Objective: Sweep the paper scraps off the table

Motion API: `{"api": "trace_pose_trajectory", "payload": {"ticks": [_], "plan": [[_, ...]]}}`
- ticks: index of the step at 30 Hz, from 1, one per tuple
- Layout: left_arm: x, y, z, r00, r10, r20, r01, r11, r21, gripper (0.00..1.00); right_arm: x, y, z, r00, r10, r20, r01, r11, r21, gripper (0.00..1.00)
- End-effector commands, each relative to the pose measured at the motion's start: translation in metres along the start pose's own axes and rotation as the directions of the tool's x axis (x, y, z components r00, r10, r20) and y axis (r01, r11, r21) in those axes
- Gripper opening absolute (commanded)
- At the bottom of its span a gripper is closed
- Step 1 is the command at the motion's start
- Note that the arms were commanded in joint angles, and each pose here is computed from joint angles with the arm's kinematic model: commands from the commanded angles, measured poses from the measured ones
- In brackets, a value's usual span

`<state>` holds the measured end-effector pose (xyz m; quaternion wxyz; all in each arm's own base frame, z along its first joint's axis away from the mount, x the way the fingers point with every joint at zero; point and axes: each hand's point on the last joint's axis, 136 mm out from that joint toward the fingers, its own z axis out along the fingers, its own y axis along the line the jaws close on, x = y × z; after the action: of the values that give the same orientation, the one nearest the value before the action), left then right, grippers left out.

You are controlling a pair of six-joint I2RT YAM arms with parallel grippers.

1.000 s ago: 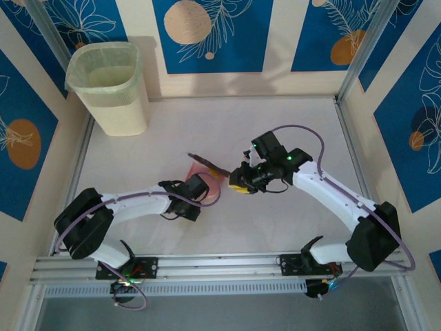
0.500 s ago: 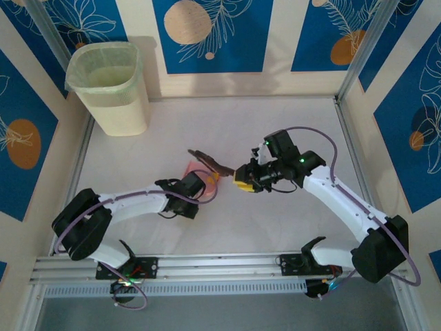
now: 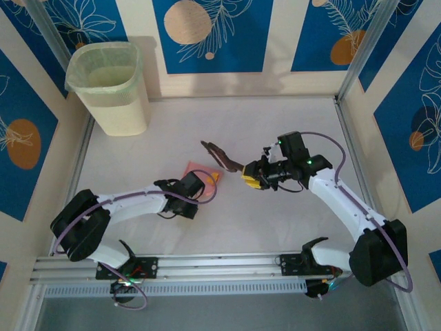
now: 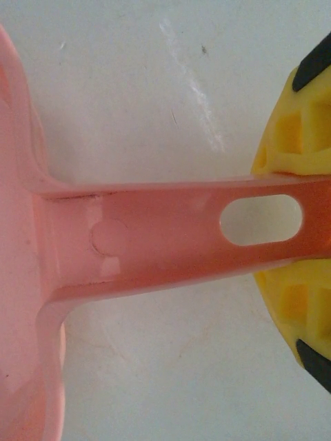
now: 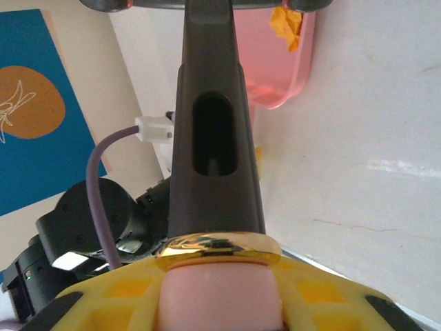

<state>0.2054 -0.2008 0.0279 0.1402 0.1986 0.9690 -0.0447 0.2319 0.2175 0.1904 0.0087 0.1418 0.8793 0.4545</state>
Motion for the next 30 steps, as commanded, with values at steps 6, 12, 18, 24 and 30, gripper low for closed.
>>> {"api": "trace_pose_trajectory", "payload": {"ticks": [6, 12, 18, 24, 30], "plan": [[0.009, 0.007, 0.000, 1.000, 0.002, -0.029, -0.002, 1.000, -0.010, 0.00, 0.023, 0.006, 0.009, 0.991, -0.052, -0.122, 0.050, 0.998, -0.023, 0.00], [0.009, 0.009, 0.000, 1.000, 0.003, -0.025, -0.004, 1.000, -0.020, 0.00, 0.036, 0.014, 0.000, 0.983, -0.133, -0.128, 0.129, 0.991, -0.037, 0.00], [0.005, 0.005, -0.003, 1.000, 0.009, 0.002, -0.009, 1.000, 0.003, 0.00, 0.041, 0.015, -0.011, 0.975, -0.192, -0.113, 0.189, 0.981, -0.036, 0.00], [-0.001, 0.002, -0.009, 0.999, 0.014, 0.047, -0.016, 0.999, 0.028, 0.00, 0.020, -0.018, -0.030, 0.966, -0.253, 0.062, 0.240, 0.957, 0.166, 0.00], [-0.005, 0.001, -0.014, 0.997, 0.006, 0.083, -0.010, 0.999, 0.043, 0.00, 0.010, -0.032, -0.048, 0.939, -0.269, 0.215, 0.242, 0.960, 0.143, 0.00]]}}
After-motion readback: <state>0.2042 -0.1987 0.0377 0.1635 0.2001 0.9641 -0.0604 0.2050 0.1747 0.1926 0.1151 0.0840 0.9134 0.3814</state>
